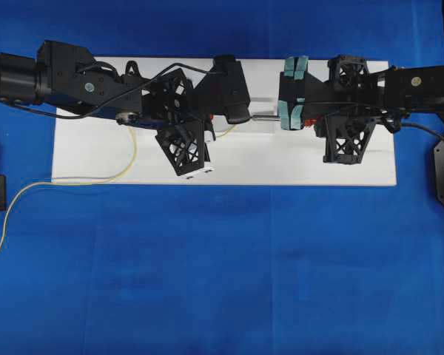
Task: Touch the tip of the soldering iron to the tip of the solder at the mark.
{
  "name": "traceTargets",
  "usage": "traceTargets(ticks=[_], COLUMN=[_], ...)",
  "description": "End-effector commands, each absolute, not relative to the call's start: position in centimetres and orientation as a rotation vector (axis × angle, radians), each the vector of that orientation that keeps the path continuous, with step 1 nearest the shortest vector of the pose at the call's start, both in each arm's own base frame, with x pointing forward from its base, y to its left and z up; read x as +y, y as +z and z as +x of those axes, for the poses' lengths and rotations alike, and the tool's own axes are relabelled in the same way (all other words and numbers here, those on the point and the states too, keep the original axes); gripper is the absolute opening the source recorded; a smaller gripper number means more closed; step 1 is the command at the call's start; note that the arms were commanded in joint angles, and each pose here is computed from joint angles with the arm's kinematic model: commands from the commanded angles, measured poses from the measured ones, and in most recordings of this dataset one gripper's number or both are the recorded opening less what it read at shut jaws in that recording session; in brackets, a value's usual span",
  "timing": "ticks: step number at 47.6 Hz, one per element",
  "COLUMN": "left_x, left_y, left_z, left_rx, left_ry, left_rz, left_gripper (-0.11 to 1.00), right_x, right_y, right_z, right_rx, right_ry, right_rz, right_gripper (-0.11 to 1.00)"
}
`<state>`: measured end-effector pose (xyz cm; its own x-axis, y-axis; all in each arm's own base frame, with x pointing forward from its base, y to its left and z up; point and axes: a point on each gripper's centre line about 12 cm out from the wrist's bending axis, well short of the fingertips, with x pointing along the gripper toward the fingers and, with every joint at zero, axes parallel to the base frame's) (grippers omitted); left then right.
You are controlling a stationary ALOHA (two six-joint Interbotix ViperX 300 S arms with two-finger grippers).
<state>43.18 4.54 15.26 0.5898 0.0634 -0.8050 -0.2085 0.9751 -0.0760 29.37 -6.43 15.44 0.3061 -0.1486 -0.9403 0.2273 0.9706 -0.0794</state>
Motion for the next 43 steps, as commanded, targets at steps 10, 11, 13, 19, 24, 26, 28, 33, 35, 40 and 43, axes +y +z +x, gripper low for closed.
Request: traceTargets(ticks=[10, 11, 13, 19, 24, 26, 28, 33, 35, 40, 43], left_x=[4.51, 4.51, 4.51, 4.52, 4.53, 4.52, 4.53, 4.53, 4.52, 4.52, 4.53], left_y=[16.62, 16.55, 16.59, 16.69, 16.69, 16.67, 16.67, 16.67, 16.67, 16.69, 16.74], left_z=[43.55, 43.56, 43.58, 43.66, 43.72, 43.7, 43.7, 43.7, 43.7, 43.72, 43.75], left_rx=[0.892, 0.894, 0.894, 0.891, 0.889, 0.891, 0.891, 0.891, 0.891, 0.889, 0.888], left_ry=[0.156, 0.156, 0.155, 0.155, 0.155, 0.155, 0.155, 0.155, 0.155, 0.155, 0.155], left_rz=[-0.169, -0.169, -0.166, -0.167, -0.166, -0.167, -0.166, -0.166, -0.167, -0.167, -0.166], left_gripper=[0.02, 0.02, 0.02, 0.02, 0.02, 0.02, 0.02, 0.02, 0.02, 0.02, 0.02], right_x=[-6.48, -6.48, -6.49, -6.48, -6.48, -6.48, -6.48, -6.48, -6.48, -6.48, -6.48], right_y=[16.4, 16.35, 16.4, 16.34, 16.34, 16.39, 16.35, 16.34, 16.39, 16.34, 16.35], right_z=[29.99, 30.0, 30.04, 29.98, 29.98, 29.97, 30.0, 29.98, 29.97, 29.98, 30.0], right_rx=[1.201, 1.202, 1.201, 1.204, 1.204, 1.202, 1.202, 1.204, 1.203, 1.204, 1.203], right_ry=[-0.251, -0.251, -0.251, -0.251, -0.251, -0.251, -0.251, -0.25, -0.25, -0.25, -0.25], right_rz=[0.075, 0.075, 0.075, 0.075, 0.075, 0.075, 0.075, 0.074, 0.074, 0.074, 0.074], right_gripper=[0.06, 0.06, 0.06, 0.06, 0.06, 0.06, 0.06, 0.06, 0.06, 0.06, 0.06])
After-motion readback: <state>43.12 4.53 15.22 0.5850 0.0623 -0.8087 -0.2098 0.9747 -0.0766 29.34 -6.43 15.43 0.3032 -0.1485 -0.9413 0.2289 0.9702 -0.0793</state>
